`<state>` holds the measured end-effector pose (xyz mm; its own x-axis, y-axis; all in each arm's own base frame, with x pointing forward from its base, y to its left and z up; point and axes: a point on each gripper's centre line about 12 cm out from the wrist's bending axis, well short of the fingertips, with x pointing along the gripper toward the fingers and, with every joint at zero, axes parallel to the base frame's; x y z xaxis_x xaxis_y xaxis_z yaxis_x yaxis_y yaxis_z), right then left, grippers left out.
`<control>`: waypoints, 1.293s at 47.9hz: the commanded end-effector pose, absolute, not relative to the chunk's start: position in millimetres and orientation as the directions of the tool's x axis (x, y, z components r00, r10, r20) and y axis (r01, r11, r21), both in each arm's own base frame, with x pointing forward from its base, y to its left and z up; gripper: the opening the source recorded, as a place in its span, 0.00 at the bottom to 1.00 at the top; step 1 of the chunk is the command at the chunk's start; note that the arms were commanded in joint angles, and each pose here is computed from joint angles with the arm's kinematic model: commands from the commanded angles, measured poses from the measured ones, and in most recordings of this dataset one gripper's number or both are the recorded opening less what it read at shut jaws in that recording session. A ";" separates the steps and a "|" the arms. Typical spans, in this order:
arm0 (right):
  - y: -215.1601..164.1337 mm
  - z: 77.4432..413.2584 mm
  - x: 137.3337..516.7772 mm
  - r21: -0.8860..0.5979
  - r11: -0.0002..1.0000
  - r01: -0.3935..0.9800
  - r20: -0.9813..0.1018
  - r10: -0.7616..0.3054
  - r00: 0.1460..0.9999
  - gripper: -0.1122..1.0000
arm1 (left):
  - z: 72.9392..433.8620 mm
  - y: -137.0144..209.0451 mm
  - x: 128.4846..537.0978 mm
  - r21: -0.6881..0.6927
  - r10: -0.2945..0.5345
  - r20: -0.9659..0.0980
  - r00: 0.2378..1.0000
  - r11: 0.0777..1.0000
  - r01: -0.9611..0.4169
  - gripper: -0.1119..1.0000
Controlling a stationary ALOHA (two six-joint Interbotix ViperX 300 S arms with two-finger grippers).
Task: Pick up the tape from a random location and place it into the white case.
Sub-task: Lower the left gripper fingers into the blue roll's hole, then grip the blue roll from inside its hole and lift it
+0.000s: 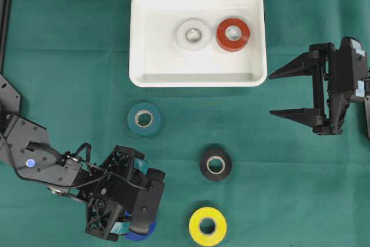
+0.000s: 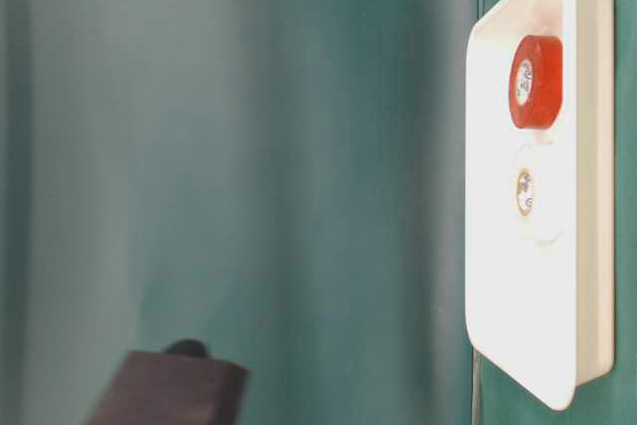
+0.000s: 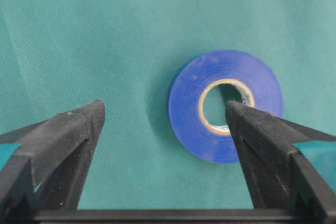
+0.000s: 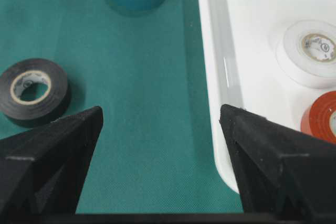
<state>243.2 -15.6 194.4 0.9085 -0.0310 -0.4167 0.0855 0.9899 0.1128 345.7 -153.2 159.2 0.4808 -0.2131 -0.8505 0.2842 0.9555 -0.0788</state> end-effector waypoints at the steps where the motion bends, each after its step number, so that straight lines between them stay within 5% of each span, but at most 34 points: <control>1: -16.0 202.9 247.9 0.109 0.991 0.081 -0.396 -0.032 0.918 0.87 | 160.2 -154.3 348.6 -0.077 -0.220 -0.837 0.500 0.954 0.290 0.96; 26: -16.2 201.3 247.4 0.109 0.990 0.084 -0.404 -0.033 0.914 0.87 | 97.9 -162.5 353.6 -0.069 -0.200 -0.878 0.436 0.952 0.297 0.96; 37: -16.3 200.6 248.0 0.109 0.990 0.085 -0.408 -0.034 0.912 0.87 | 96.6 -161.8 352.2 -0.066 -0.197 -0.880 0.431 0.951 0.301 0.94; 42: -16.2 201.1 248.0 0.109 0.990 0.085 -0.405 -0.033 0.914 0.87 | 99.7 -161.4 351.3 -0.067 -0.199 -0.878 0.435 0.951 0.301 0.80; 51: -16.4 200.1 247.8 0.108 0.990 0.087 -0.412 -0.035 0.910 0.87 | 113.0 -159.7 347.5 -0.069 -0.207 -0.867 0.453 0.951 0.302 0.34; 62: -16.4 200.2 248.2 0.108 0.990 0.087 -0.412 -0.035 0.910 0.87 | 124.3 -158.8 345.6 -0.073 -0.217 -0.853 0.475 0.950 0.303 0.32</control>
